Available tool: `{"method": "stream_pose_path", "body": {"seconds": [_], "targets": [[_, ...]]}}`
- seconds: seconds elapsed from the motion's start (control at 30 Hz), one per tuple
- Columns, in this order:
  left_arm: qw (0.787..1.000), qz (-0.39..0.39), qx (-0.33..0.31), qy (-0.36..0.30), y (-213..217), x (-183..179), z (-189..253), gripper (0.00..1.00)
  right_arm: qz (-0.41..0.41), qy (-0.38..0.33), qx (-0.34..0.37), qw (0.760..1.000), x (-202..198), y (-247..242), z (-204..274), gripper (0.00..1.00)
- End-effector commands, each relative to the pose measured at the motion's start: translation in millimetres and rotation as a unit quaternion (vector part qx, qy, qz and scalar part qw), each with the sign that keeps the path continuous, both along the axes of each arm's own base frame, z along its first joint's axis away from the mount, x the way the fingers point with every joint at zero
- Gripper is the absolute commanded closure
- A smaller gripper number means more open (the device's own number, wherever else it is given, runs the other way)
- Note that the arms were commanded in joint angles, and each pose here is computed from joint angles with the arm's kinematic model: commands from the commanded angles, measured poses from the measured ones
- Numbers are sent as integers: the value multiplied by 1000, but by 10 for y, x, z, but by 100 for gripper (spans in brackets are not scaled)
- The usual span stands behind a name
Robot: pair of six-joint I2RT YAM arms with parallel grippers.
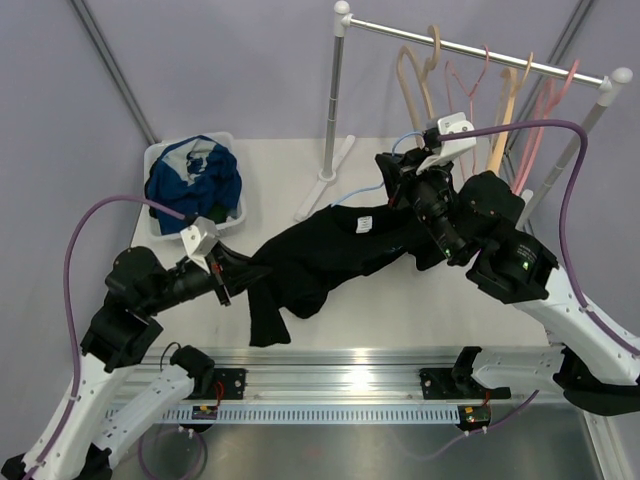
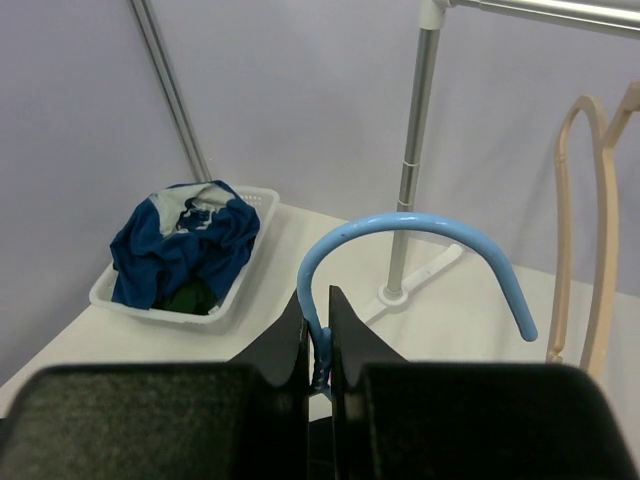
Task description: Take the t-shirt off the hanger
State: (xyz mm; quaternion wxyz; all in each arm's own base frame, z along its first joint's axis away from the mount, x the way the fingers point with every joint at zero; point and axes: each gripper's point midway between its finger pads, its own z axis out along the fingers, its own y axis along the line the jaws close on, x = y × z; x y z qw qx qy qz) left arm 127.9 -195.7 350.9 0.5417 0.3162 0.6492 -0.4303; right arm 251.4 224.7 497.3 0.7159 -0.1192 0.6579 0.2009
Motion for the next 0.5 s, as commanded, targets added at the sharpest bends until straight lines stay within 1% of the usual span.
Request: {"method": "stream_pose_path", "body": {"seconds": [0.0,0.1,0.13,0.2,0.23,0.3,0.37,0.4,0.47], "targets": [[999,10,-19,-24,71,-76,176,100,-46,-21,28,998,20,-245,281,100],[998,53,-18,-15,157,20,132,100,-70,-12,31,997,164,-466,282,100],[996,88,-16,-12,224,114,117,100,-71,-2,47,996,202,-511,276,100],[992,127,-10,-6,310,215,83,100,-72,4,53,996,260,-608,265,100],[987,159,-9,1,383,295,54,100,-93,6,51,994,325,-730,241,100],[981,191,-2,35,433,387,-31,100,-107,2,44,993,339,-829,218,100],[977,205,16,62,421,488,-109,100,-116,2,44,992,350,-923,184,100],[975,211,19,67,421,528,-126,100,-117,1,44,992,343,-951,172,100],[966,247,21,74,497,636,-152,100,-123,0,50,991,349,-1020,168,100]]}}
